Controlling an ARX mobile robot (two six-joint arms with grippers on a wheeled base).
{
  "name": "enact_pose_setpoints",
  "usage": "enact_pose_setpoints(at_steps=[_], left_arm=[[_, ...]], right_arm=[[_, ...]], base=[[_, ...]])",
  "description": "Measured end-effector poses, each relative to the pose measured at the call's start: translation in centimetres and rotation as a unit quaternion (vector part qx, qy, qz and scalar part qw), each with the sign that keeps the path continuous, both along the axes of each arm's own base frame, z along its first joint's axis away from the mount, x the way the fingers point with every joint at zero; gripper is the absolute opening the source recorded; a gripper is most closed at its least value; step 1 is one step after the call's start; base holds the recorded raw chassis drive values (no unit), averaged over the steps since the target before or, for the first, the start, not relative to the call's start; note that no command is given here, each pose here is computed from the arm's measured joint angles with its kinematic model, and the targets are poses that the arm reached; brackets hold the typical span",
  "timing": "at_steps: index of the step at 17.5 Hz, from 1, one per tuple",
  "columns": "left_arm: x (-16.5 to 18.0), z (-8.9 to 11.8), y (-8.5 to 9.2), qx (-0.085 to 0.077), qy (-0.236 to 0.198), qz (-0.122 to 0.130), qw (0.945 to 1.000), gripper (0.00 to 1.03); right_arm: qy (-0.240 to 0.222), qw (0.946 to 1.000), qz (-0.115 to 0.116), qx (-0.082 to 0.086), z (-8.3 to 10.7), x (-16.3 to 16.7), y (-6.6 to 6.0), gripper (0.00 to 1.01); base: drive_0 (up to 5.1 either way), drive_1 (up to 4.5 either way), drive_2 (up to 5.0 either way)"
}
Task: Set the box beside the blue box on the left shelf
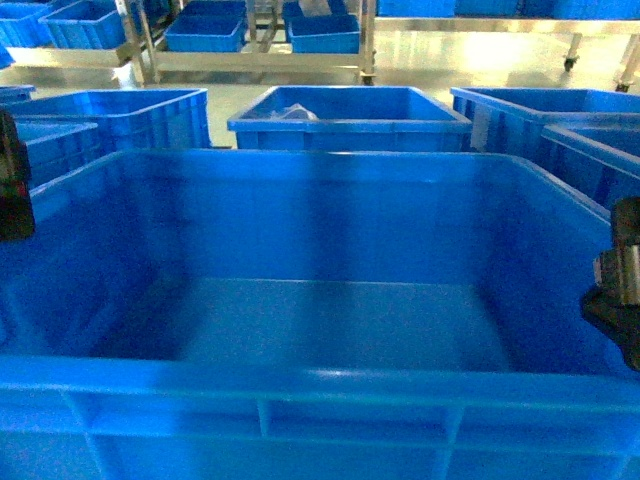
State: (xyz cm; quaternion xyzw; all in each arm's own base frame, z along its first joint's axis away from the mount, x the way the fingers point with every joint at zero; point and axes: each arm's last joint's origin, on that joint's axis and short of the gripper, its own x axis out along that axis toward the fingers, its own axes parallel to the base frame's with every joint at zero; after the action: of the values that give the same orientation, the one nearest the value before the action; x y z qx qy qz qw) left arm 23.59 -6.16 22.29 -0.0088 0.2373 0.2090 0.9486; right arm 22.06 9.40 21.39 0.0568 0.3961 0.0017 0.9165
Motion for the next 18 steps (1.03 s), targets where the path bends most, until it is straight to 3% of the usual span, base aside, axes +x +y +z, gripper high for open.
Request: enact_pose_setpoints(at_steps=[2, 3, 5, 8, 11, 12, 13, 15, 16, 17, 18], left_arm=[[-0.3, 1.7, 0.0, -0.007, -0.051, 0.009, 0.9986, 0.98], [-0.3, 2.3, 0.0, -0.004, -0.059, 0.010, 0.9982, 0.98], [-0.6, 2.8, -0.5, 0.011, -0.061, 0.000, 0.9980, 0.98], [-0.8, 3.2, -1.0, 0.042, -0.069, -0.001, 0.9967, 0.98], [-0.7, 3.2, -1.0, 0.047, -0.077, -0.007, 0.9959, 0.97], [-0.8, 2.7, -0.2, 0.005, -0.148, -0.074, 0.9862, 0.87], [-2.0, 1.5, 0.8, -0.006, -0.189, -0.131, 0.9731, 0.76], [-3.9, 0.0, 2.2, -0.005, -0.237, -0.192, 0.9522, 0.53], [-4.6, -0.4, 2.6, -0.003, -0.242, -0.208, 0.9477, 0.42], [-5.5, -1.3, 3.2, 0.000, -0.238, -0.208, 0.9487, 0.28], [-6.3, -2.1, 3.9, 0.002, -0.233, -0.200, 0.9515, 0.13]], right_arm=[[-0.042, 0.9991, 0.000, 0.005, 2.0, 0.2, 0.2, 1.00], [-0.066, 0.9978, -0.001, 0.012, 3.2, 0.3, 0.2, 0.98], [-0.102, 0.9947, -0.008, 0.009, 5.1, 0.1, 0.2, 0.98], [-0.122, 0.9924, -0.017, 0.002, 4.8, 0.0, 0.4, 0.98], [-0.131, 0.9913, -0.018, 0.003, 5.0, 0.0, 0.4, 0.98], [-0.236, 0.9714, -0.026, 0.011, 4.4, 0.1, 0.1, 0.89], [-0.298, 0.9544, -0.018, -0.004, 3.2, -0.9, -1.2, 0.78], [-0.381, 0.9237, -0.021, -0.033, 1.4, -2.9, -3.9, 0.54], [-0.396, 0.9173, -0.014, -0.037, 1.1, -3.5, -4.5, 0.43], [-0.399, 0.9160, -0.006, -0.044, 0.3, -4.4, -5.3, 0.29], [-0.393, 0.9182, -0.007, -0.049, -0.6, -5.1, -6.1, 0.14]], base=[[0.0, 0.00, 0.0], [0.0, 0.00, 0.0], [0.0, 0.00, 0.0], [0.0, 0.00, 0.0], [0.0, 0.00, 0.0], [0.0, 0.00, 0.0], [0.0, 0.00, 0.0], [0.0, 0.00, 0.0], [0.0, 0.00, 0.0], [0.0, 0.00, 0.0], [0.0, 0.00, 0.0]])
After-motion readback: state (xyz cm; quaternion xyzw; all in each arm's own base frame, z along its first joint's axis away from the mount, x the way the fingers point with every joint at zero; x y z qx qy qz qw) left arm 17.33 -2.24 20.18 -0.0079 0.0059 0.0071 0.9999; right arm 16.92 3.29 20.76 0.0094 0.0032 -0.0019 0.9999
